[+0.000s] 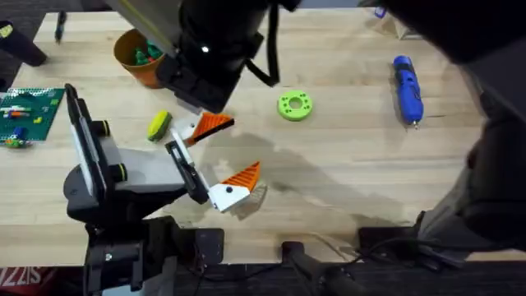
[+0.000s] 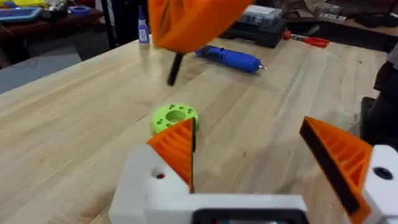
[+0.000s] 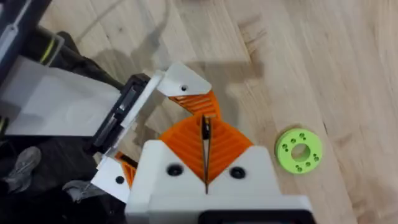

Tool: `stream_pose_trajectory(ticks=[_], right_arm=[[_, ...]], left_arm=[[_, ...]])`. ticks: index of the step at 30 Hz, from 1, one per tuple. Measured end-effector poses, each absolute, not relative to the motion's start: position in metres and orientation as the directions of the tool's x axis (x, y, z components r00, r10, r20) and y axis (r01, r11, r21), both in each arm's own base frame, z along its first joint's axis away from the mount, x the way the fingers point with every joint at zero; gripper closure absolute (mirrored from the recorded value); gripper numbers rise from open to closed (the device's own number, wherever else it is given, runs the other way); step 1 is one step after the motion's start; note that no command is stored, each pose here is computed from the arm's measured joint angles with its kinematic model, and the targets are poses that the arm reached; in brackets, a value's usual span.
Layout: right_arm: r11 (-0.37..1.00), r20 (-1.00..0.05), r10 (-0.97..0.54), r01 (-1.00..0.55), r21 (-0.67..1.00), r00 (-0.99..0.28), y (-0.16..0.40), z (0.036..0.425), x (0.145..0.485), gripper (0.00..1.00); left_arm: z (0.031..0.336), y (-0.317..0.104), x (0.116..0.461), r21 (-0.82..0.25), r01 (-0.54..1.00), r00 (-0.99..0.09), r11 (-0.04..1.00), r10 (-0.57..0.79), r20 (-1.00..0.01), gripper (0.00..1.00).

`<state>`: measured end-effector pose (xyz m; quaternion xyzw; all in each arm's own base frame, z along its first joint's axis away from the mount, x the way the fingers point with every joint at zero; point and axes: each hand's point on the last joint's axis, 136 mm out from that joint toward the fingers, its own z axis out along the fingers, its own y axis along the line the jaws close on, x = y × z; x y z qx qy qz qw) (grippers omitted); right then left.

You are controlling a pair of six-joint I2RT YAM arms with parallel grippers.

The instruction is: Pick up the gripper from the table and insert it into the empty holder that is missing its gripper. Then pick up a screw, insert it into the mounting hole, and use the screwdriver to tighten it. Finally, clean up the table by picking up the vegetable and placing it into the bucket.

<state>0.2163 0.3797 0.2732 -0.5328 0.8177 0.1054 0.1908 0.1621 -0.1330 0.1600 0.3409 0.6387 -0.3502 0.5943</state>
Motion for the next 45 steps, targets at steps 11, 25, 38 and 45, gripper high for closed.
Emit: stream_pose_trajectory(ticks=[11,25,38,45], right_arm=[[0.387,-0.453,-0.827,-0.922,-0.026,-0.334,0.395,0.279,0.212,0.995],[0.375,-0.421,-0.843,-0.927,-0.018,-0.333,0.402,0.265,0.208,0.995],[0.371,-0.369,-0.864,-0.928,-0.012,-0.341,0.409,0.241,0.21,0.995],[0.372,-0.37,-0.864,-0.928,-0.012,-0.341,0.409,0.241,0.21,0.995]], left_arm=[[0.16,-0.133,0.162,-0.042,0.852,-0.061,0.522,0.019,-0.998,0.014],[0.16,-0.133,0.162,-0.042,0.852,-0.061,0.523,0.019,-0.998,0.014],[0.16,-0.133,0.162,-0.042,0.852,-0.061,0.523,0.019,-0.998,0.015],[0.16,-0.133,0.162,-0.042,0.852,-0.061,0.522,0.019,-0.998,0.015]])
